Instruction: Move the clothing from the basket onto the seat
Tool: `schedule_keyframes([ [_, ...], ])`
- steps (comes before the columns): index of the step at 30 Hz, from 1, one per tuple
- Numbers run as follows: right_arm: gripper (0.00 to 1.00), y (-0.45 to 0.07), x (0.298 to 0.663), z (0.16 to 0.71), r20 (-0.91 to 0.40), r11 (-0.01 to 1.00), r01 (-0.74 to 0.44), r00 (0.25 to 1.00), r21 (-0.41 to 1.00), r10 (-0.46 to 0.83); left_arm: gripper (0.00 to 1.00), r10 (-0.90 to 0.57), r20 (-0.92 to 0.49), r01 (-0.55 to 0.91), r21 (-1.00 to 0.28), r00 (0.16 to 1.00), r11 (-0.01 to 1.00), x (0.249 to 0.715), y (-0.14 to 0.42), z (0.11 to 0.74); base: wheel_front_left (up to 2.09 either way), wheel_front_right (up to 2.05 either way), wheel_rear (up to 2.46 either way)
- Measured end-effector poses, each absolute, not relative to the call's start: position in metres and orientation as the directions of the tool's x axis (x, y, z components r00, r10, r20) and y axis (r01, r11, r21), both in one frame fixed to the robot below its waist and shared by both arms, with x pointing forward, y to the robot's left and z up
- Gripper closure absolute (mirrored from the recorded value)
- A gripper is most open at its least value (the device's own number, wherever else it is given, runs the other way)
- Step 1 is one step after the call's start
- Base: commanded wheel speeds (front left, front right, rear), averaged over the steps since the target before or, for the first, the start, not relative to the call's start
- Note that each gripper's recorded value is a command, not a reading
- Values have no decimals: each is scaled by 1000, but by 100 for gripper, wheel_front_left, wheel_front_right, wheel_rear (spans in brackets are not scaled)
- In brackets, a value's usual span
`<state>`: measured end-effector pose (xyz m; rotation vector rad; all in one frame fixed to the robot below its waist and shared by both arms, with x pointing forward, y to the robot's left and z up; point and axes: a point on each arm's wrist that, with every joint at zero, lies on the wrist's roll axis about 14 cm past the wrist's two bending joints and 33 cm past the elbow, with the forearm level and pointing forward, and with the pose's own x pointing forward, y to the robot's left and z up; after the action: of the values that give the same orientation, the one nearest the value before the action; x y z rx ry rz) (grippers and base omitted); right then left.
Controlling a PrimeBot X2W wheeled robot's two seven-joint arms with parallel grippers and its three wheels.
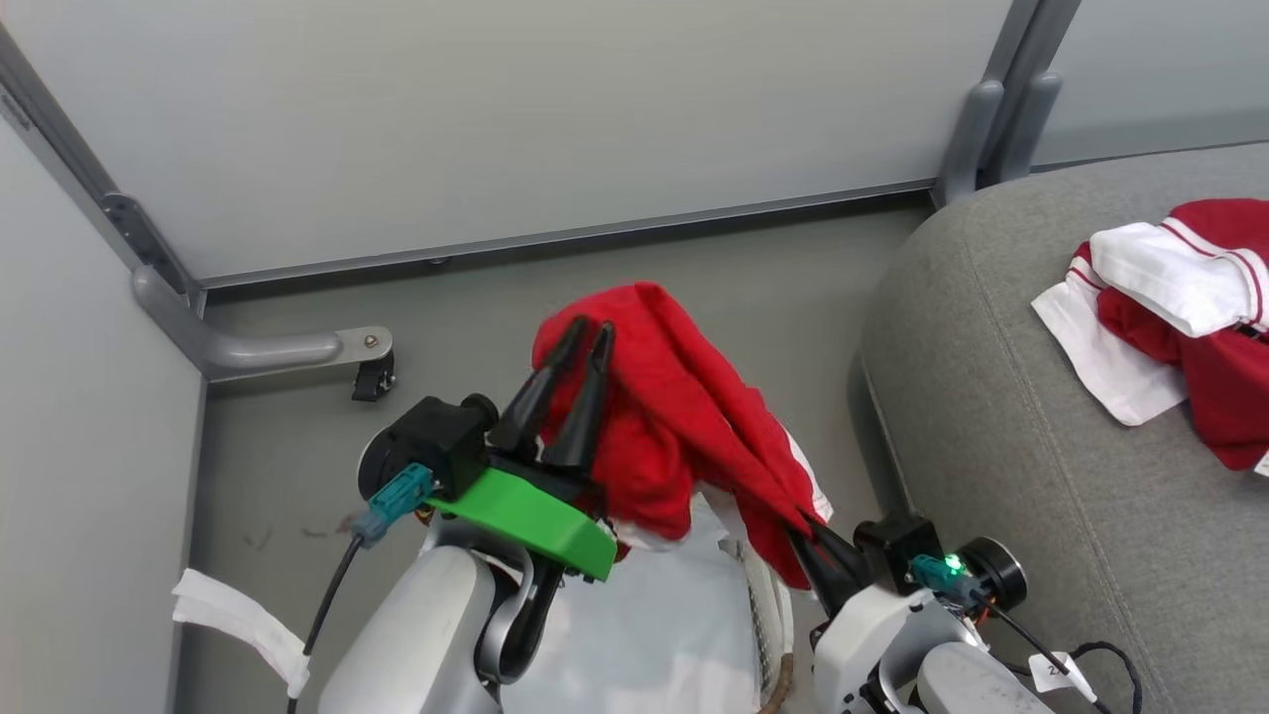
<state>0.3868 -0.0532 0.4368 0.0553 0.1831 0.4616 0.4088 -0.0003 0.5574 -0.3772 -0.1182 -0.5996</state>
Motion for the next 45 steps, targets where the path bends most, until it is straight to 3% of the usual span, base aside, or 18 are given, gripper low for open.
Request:
schedule_keyframes([
  [17, 100, -158, 370, 470, -56, 987, -131, 989, 89, 136, 0, -651, 174, 670, -291, 739, 683, 408, -58, 537, 0, 0, 0],
  [29, 100, -240, 339, 505, 40, 992, 114, 992, 45, -116, 0, -779, 138, 771, -326, 612, 548, 391, -125, 518, 0, 0, 0],
  [35, 100, -288, 345, 570, 203, 978, 191, 964, -85, -171, 0, -836, 114, 809, -350, 537, 472, 376, -153, 504, 0, 0, 0],
  [45, 100, -347, 388, 726, 470, 847, 306, 879, -435, -76, 0, -862, 86, 817, -378, 500, 435, 381, -165, 480, 0, 0, 0],
])
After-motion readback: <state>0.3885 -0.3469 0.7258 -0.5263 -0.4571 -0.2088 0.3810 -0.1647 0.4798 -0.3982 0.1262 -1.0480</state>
